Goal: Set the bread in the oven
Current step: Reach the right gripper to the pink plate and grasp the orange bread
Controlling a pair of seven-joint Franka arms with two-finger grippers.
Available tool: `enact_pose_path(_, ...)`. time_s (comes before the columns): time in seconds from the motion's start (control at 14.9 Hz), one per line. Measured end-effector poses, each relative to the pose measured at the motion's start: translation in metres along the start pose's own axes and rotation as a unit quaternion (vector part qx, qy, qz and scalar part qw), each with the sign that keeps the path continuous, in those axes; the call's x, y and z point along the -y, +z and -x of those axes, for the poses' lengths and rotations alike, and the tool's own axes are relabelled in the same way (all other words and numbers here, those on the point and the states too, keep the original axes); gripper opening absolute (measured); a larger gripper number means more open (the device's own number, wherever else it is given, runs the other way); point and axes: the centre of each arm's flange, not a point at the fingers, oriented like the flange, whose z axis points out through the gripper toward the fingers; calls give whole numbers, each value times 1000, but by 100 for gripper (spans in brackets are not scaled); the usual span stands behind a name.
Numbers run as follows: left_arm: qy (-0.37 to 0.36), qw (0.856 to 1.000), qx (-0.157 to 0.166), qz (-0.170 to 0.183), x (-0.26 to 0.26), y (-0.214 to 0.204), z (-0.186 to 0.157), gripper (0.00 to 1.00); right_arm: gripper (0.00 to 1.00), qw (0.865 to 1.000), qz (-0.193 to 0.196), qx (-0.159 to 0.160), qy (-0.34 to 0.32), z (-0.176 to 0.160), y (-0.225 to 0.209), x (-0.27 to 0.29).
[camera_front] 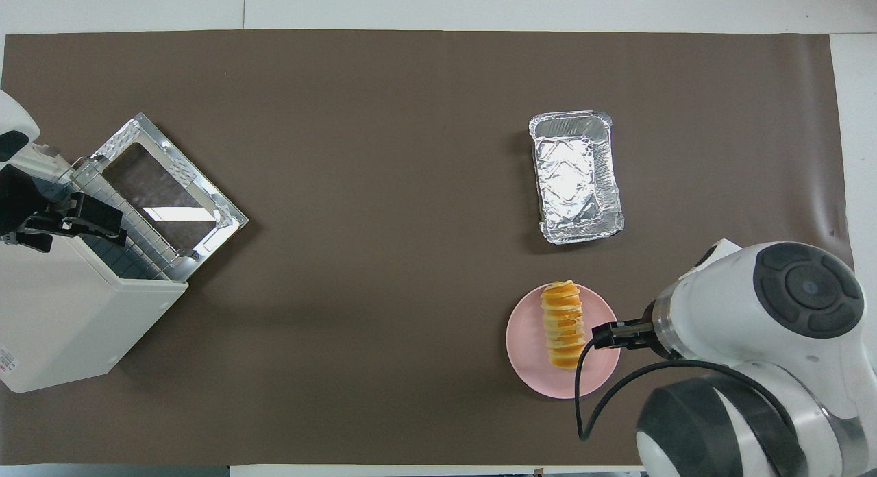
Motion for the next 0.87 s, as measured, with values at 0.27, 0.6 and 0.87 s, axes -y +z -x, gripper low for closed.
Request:
enact_pose_path(0.27,0,1000,0,0,0,0,0,100,100,1000,-7,-28,-9,0,67,30)
enact_pose_path(0.6,0,1000,0,0,0,0,0,100,100,999,-13,-45,-14,-17,119,44)
enact_pose_path(0.87,0,1000,0,0,0,0,0,100,100,998,-18,-59,-19,-30,146,58)
